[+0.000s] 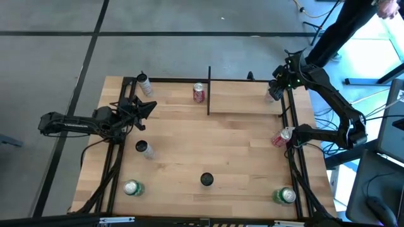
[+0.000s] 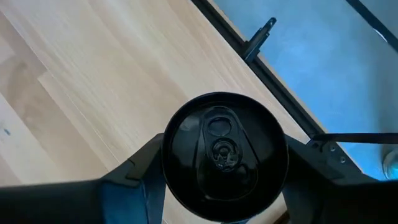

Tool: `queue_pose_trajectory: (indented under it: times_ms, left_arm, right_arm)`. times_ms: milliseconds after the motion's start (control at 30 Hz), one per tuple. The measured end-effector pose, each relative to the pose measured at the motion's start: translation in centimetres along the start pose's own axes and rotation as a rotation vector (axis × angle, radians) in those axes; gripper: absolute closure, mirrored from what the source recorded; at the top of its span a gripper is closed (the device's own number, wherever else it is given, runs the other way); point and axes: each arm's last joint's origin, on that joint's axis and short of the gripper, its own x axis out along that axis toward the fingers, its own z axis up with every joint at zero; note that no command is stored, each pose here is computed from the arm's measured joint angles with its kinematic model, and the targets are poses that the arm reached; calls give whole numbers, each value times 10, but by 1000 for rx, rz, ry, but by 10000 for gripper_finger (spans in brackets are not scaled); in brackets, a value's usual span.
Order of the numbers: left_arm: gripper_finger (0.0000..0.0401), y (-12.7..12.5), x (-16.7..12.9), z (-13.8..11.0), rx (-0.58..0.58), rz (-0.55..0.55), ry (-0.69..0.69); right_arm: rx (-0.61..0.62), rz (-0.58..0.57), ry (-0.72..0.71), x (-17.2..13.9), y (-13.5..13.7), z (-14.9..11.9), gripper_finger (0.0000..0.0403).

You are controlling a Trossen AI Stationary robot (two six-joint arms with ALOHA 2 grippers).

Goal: Place canned beverage on shelf
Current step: Put the top white-pink soda can on the shelf

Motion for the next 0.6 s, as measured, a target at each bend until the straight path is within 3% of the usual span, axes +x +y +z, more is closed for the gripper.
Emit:
queue_pose_trajectory:
  times_ms: [167,400,600]
  left_arm:
    - [385,0,0,0,0,0,0]
    - [385,0,0,0,0,0,0]
    - [385,0,0,0,0,-1,0]
  right_arm:
    - [-8,18,6,0,1,-1,186]
    - [-6,42,20,0,3,-3,133]
    - [-5,36,27,-1,3,-3,142]
